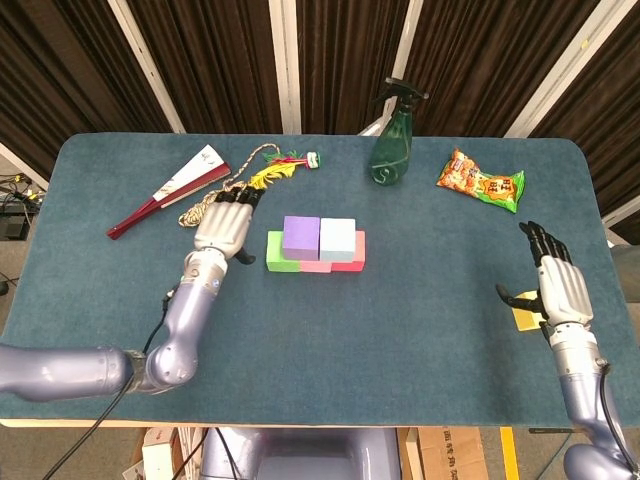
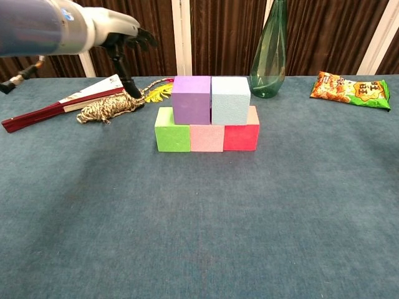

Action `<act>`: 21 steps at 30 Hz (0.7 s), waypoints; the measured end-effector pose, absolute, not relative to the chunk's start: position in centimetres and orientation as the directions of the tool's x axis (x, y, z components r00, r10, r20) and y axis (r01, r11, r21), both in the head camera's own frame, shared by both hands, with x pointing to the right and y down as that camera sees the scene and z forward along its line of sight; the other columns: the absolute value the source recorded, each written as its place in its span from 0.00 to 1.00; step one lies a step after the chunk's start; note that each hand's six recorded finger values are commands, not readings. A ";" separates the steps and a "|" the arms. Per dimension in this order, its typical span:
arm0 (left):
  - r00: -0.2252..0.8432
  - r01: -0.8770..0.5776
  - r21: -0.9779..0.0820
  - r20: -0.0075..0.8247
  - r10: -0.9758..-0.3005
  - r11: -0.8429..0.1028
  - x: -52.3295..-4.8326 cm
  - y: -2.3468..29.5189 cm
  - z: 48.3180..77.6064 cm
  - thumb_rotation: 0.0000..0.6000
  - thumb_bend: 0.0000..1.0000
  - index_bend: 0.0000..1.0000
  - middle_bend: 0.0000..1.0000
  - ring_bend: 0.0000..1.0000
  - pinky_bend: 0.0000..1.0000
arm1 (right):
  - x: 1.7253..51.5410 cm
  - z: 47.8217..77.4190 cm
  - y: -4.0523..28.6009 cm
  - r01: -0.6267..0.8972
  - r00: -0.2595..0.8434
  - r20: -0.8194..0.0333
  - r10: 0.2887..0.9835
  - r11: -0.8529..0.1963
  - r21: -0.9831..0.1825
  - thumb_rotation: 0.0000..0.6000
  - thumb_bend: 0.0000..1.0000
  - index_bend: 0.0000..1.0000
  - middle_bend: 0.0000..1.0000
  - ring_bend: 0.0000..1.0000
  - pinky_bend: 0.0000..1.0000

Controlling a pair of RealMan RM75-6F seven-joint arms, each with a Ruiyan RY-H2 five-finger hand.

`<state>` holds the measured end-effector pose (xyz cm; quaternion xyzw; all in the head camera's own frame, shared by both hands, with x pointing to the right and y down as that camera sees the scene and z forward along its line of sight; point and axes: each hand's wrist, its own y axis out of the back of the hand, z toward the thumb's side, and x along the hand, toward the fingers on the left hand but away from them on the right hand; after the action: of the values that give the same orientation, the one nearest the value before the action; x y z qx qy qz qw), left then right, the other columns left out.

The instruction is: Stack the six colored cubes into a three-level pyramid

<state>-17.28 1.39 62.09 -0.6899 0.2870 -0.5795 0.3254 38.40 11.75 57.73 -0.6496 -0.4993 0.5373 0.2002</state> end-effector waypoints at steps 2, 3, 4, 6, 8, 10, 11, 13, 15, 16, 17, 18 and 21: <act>0.163 -0.021 -0.794 0.597 -0.786 -0.607 -18.1 1.7 61.5 1.00 0.17 0.00 0.04 0.05 0.09 | 38.4 57.7 11.8 0.425 -0.074 -0.500 0.863 -0.426 -0.799 1.00 0.30 0.00 0.00 0.00 0.04; 0.163 -0.023 -0.803 0.584 -0.795 -0.595 -18.8 2.0 61.1 1.00 0.17 0.00 0.04 0.05 0.09 | 38.5 57.7 11.8 0.420 -0.074 -0.501 0.863 -0.428 -0.800 1.00 0.30 0.00 0.00 0.00 0.04; 0.162 -0.027 -0.810 0.575 -0.802 -0.586 -19.3 2.2 60.8 1.00 0.17 0.00 0.04 0.05 0.09 | 38.5 57.8 11.8 0.417 -0.075 -0.501 0.862 -0.430 -0.801 1.00 0.30 0.00 0.00 0.00 0.04; 0.159 -0.040 -0.825 0.552 -0.819 -0.564 -20.6 2.9 60.0 1.00 0.17 0.00 0.04 0.05 0.09 | 38.6 57.8 11.9 0.406 -0.078 -0.505 0.860 -0.435 -0.804 1.00 0.30 0.00 0.00 0.00 0.04; 0.155 -0.056 -0.835 0.534 -0.831 -0.547 -21.9 3.7 59.4 1.00 0.17 0.00 0.04 0.05 0.09 | 38.7 57.9 11.9 0.396 -0.084 -0.508 0.857 -0.440 -0.806 1.00 0.30 0.00 0.00 0.00 0.04; 0.149 -0.077 -0.846 0.514 -0.845 -0.528 -23.4 4.6 58.6 1.00 0.17 0.00 0.04 0.05 0.09 | 38.8 57.9 12.0 0.384 -0.091 -0.513 0.854 -0.445 -0.809 1.00 0.30 0.00 0.00 0.00 0.04; 0.146 -0.085 -0.850 0.506 -0.850 -0.520 -24.1 5.0 58.3 1.00 0.17 0.00 0.04 0.05 0.09 | 38.9 58.0 12.0 0.378 -0.094 -0.514 0.853 -0.447 -0.811 1.00 0.30 0.00 0.00 0.00 0.04; 0.139 -0.101 -0.857 0.490 -0.861 -0.505 -25.6 6.0 57.6 1.00 0.17 0.00 0.04 0.05 0.09 | 39.0 58.1 12.1 0.365 -0.100 -0.517 0.850 -0.452 -0.814 1.00 0.30 0.00 0.00 0.00 0.04; 0.128 -0.115 -0.860 0.484 -0.866 -0.497 -27.2 7.3 57.0 1.00 0.17 0.00 0.04 0.05 0.09 | 39.0 58.3 12.2 0.352 -0.106 -0.519 0.848 -0.456 -0.817 1.00 0.30 0.00 0.00 0.00 0.04; 0.121 -0.122 -0.860 0.483 -0.867 -0.496 -27.9 7.8 56.8 1.00 0.17 0.00 0.04 0.05 0.08 | 39.0 58.3 12.3 0.347 -0.108 -0.521 0.847 -0.459 -0.818 1.00 0.30 0.00 0.00 0.00 0.03; 0.113 -0.130 -0.859 0.483 -0.868 -0.495 -28.7 8.3 56.6 1.00 0.17 0.00 0.04 0.05 0.08 | 39.1 58.4 12.4 0.341 -0.111 -0.522 0.846 -0.461 -0.819 1.00 0.30 0.00 0.00 0.00 0.02; 0.102 -0.140 -0.858 0.484 -0.869 -0.494 -29.5 9.0 56.4 1.00 0.17 0.00 0.04 0.05 0.08 | 39.1 58.5 12.5 0.333 -0.115 -0.524 0.844 -0.464 -0.821 1.00 0.30 0.00 0.00 0.00 0.01; 0.081 -0.152 -0.858 0.484 -0.871 -0.491 -31.4 10.4 55.9 1.00 0.17 0.00 0.04 0.05 0.08 | 39.5 58.8 12.7 0.307 -0.131 -0.526 0.840 -0.470 -0.828 1.00 0.30 0.00 0.00 0.00 0.01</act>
<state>-31.40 10.42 55.90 -0.6602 0.3874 -0.5563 0.3234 39.46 12.67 58.75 -0.6194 -0.4628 0.5929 0.2250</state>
